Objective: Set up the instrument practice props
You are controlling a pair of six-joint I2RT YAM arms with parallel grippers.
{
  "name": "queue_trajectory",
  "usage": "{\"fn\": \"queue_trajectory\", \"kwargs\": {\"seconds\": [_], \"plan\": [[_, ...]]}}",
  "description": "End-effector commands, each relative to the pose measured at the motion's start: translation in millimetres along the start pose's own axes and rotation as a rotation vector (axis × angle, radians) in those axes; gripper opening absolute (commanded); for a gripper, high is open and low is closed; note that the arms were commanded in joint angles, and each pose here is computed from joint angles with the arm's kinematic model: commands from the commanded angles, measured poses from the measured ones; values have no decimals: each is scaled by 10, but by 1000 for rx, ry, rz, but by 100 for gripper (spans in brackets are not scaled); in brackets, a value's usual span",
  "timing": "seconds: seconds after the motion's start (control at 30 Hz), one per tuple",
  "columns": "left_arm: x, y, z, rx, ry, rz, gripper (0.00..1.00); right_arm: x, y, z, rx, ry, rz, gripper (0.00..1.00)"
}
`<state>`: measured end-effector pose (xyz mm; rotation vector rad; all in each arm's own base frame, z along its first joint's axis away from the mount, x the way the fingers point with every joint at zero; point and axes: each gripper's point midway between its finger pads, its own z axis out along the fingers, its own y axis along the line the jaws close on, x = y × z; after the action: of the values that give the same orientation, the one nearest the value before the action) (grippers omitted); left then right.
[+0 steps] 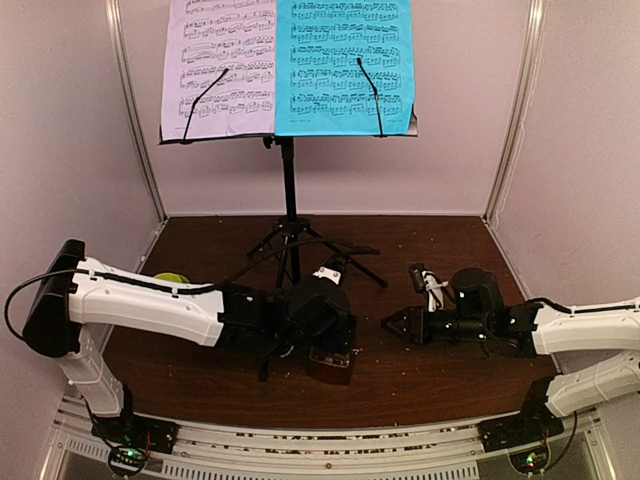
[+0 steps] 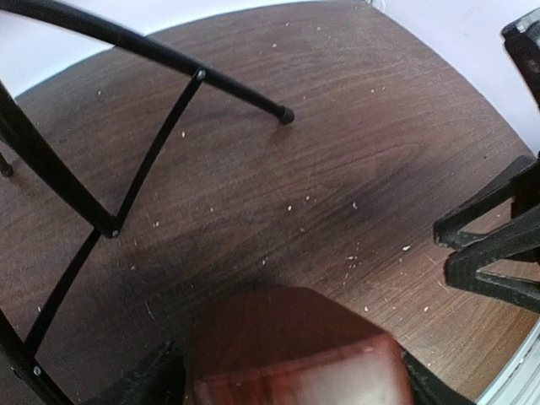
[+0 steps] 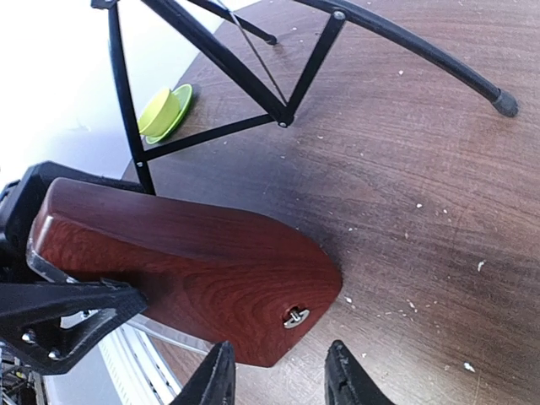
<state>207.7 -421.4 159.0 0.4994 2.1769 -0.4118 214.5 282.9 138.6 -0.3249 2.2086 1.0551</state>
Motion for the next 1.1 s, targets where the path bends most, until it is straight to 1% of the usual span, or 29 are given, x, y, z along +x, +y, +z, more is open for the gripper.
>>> {"fn": "queue_trajectory", "kwargs": {"seconds": [0.0, 0.13, 0.2, 0.3, 0.4, 0.5, 0.6, 0.67, 0.73, 0.83, 0.93, 1.07], "plan": [[-9, -46, 19, 7, 22, -31, 74, 11, -77, -25, 27, -12, -6, 40], [-105, -63, -55, 24, 2, -11, 56, -2, -39, -36, 4, -24, -12, 44], [-215, -55, -136, 30, -28, -7, 48, -7, -18, -41, -5, -25, -23, 45], [-388, -56, -280, 60, -84, -19, 38, -13, 37, -56, -30, -22, -52, 49], [-533, -68, -411, 89, -123, -22, 30, -15, 79, -95, -44, -19, -103, 57], [-662, -59, -525, 79, -126, 25, 20, -34, 84, -161, -40, -32, -150, 63], [-768, -20, -625, 42, -114, 75, 17, -51, 93, -217, -38, -48, -188, 66], [-784, 11, -662, 12, -82, 104, 14, -65, 98, -241, -37, -58, -208, 66], [-777, 34, -679, -24, -27, 135, 9, -83, 110, -256, -37, -71, -232, 66], [-760, 36, -721, -59, 65, 151, 3, -83, 134, -251, -40, -87, -270, 60], [-753, -42, -778, -41, 143, 143, 2, -61, 169, -209, -39, -97, -307, 58], [-693, -30, -807, -66, 252, 150, 1, 55, 182, -90, -18, -76, -361, 56]]}}
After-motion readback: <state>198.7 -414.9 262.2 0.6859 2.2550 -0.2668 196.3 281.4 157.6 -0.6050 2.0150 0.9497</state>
